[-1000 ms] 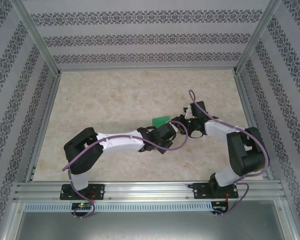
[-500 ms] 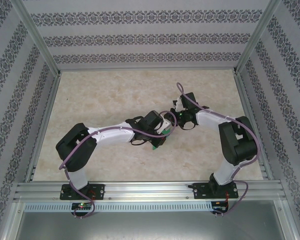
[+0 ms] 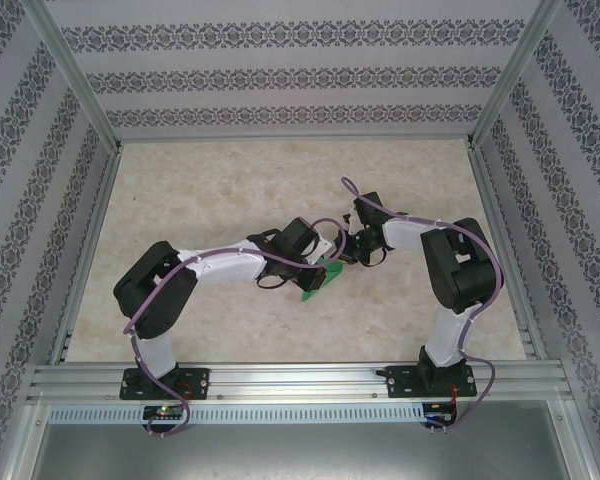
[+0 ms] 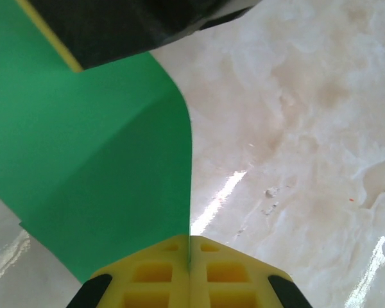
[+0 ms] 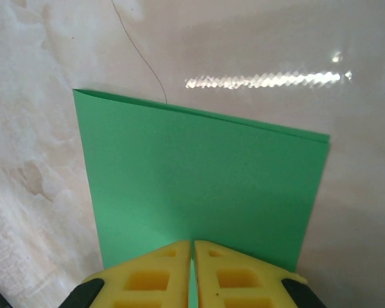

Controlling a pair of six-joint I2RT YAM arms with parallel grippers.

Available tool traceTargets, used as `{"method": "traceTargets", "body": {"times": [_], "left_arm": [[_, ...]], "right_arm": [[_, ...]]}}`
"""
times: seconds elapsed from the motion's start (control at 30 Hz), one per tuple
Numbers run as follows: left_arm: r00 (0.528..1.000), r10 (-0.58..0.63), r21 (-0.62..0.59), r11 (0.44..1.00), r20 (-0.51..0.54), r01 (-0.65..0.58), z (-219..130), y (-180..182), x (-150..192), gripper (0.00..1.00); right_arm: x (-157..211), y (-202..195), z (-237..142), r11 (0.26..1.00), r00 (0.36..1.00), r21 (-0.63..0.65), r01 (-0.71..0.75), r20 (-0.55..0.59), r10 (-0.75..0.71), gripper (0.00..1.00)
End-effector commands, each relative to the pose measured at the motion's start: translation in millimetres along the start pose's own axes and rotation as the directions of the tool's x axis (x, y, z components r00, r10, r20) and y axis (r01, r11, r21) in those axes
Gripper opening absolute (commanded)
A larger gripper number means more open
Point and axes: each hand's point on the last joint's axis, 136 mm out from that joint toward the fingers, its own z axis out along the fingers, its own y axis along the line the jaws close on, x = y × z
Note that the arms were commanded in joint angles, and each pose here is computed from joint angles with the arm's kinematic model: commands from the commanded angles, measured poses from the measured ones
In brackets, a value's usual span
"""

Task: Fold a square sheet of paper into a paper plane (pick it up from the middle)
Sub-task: Third fold the triangle at the center of the table.

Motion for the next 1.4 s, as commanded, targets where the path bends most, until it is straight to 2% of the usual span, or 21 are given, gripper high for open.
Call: {"method": "traceTargets", "body": {"times": [0.0,0.23,0.57,0.9,1.07,1.37], "left_arm": [[0.999,-0.052,0.016,0.999,0.010,0.052,3,13,-6,0.04],[0.996,-0.090,-0.003,0.996,-0.018,0.090,8,30,-6,0.06],[0.995,-0.095,-0.015,0.995,-0.025,0.095,12,36,-10,0.09],[0.992,-0.122,-0.003,0.992,-0.043,0.122,11,34,-3,0.12],[0.989,-0.141,0.049,0.988,-0.042,0.143,12,25,-4,0.13],[0.986,-0.163,-0.032,0.986,-0.040,0.162,13,39,1,0.13]], "right_arm": [[-1,-1,2,0.998,0.999,0.034,0.044,-0.005,-0.044,0.12],[-1,-1,4,0.998,0.999,0.034,0.045,-0.006,-0.045,0.13],[-1,-1,6,0.998,0.999,0.033,0.046,-0.008,-0.046,0.15],[2,-4,7,0.998,0.999,0.042,0.037,-0.009,-0.037,0.17],[2,-5,6,0.998,0.999,0.050,0.037,-0.010,-0.037,0.17],[3,-7,7,0.998,0.999,0.057,0.034,-0.008,-0.034,0.17]]}}
